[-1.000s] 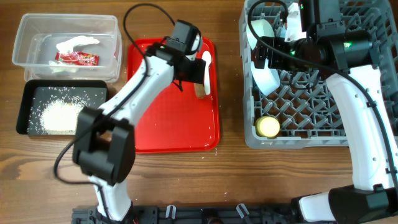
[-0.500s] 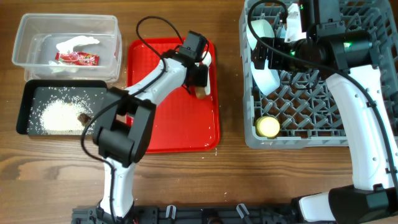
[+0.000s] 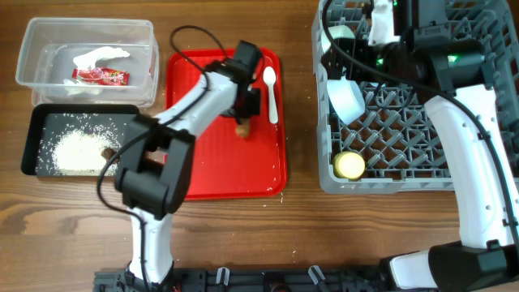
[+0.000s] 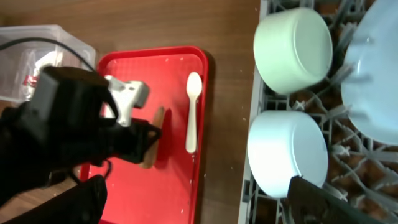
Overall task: Sort waste into correct bins and load items into the dishwasher rack
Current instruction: 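Carry the brown scrap left and drop it on the black tray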
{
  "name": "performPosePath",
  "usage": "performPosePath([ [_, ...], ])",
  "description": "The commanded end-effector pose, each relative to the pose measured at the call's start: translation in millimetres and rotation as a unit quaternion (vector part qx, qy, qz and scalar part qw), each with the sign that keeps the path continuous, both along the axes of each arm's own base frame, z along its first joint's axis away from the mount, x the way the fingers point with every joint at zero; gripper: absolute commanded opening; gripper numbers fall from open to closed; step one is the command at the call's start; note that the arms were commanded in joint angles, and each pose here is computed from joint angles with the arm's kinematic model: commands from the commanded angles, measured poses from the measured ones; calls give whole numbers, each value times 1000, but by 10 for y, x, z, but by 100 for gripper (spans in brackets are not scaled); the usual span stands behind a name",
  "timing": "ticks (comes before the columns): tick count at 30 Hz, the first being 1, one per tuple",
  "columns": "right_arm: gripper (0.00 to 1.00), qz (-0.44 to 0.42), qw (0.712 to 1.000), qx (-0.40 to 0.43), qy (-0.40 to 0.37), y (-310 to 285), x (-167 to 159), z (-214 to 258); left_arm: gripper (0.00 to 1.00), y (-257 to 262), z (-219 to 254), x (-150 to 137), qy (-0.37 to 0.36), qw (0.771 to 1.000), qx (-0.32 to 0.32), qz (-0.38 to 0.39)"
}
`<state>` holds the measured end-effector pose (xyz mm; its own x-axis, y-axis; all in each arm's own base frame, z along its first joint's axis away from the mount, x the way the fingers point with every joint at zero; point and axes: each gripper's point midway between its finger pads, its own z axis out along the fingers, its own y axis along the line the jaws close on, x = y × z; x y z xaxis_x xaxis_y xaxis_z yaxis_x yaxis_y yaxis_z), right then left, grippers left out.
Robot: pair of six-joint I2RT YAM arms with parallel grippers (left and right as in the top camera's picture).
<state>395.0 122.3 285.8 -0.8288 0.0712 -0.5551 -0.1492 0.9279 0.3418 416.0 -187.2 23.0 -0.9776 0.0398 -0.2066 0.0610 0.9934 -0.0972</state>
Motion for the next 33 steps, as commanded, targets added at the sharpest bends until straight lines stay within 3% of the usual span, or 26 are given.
performPosePath([
  [1, 89, 30, 997, 37, -65, 388, 260, 205, 4, 693, 1014, 191, -71, 991, -33, 107],
  [4, 87, 33, 994, 55, -94, 794, 518, 146, 4, 1418, 1428, 1, -74, 977, -31, 195],
  [8, 87, 18, 997, 27, -72, 1226, 764, -432, 4, 2182, 1533, -305, -43, 957, -17, 287],
  [13, 86, 3, 1000, -3, -13, 1417, 908, -1245, 4, 2685, 1199, -531, 10, 936, 10, 352],
  [17, 86, 3, 1000, -16, 11, 1441, 932, -1559, 8, 3156, 828, -858, 36, 889, 93, 446],
  [19, 87, 7, 1000, -20, 17, 1476, 929, -1654, 8, 3249, 618, -885, 29, 883, 90, 460],
  [25, 86, 10, 999, -26, 28, 1537, 974, -1947, 31, 3311, 191, -893, -1, 878, 84, 471],
  [27, 86, 11, 999, -28, 33, 1550, 967, -2005, 50, 3312, 188, -893, -2, 878, 85, 470],
  [29, 86, 12, 999, -31, 40, 1566, 949, -2086, 60, 3310, 189, -896, -1, 879, 85, 469],
  [33, 82, 6, 997, -43, 61, 1570, 910, -2320, 64, 3330, 411, -822, -14, 887, 86, 453],
])
